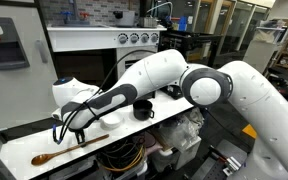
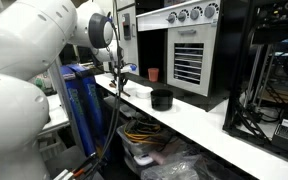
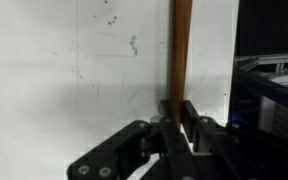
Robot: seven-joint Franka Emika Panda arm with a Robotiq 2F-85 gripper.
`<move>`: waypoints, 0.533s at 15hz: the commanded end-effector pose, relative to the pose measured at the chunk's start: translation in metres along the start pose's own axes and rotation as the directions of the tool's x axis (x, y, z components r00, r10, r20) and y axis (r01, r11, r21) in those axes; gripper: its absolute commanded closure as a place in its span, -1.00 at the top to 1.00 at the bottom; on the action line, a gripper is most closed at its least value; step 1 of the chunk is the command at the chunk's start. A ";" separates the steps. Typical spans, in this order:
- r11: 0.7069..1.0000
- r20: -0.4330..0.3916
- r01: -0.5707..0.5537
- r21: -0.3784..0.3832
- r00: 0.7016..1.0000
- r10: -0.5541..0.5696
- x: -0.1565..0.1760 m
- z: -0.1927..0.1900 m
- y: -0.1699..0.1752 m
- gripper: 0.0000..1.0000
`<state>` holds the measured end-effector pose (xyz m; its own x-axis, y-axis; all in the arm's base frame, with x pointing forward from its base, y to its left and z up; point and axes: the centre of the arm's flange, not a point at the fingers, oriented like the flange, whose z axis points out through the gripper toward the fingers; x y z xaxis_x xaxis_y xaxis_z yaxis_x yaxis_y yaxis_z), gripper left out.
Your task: Put the cup on the cabinet then use the wooden spoon to mix in the black mug
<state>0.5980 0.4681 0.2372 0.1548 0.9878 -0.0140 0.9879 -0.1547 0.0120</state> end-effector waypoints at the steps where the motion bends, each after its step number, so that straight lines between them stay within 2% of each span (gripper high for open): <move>1: 0.999 0.046 -0.009 -0.042 0.999 0.011 -0.015 -0.043 -0.005 -0.93; 6: 0.998 0.088 -0.058 -0.032 0.994 0.061 -0.024 -0.107 -0.011 -0.93; 8: 0.997 0.108 -0.078 -0.006 0.991 0.078 -0.028 -0.129 -0.014 -0.93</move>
<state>0.5913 0.4551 0.3382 0.2075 0.9747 -0.0826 0.9778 -0.2042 0.0466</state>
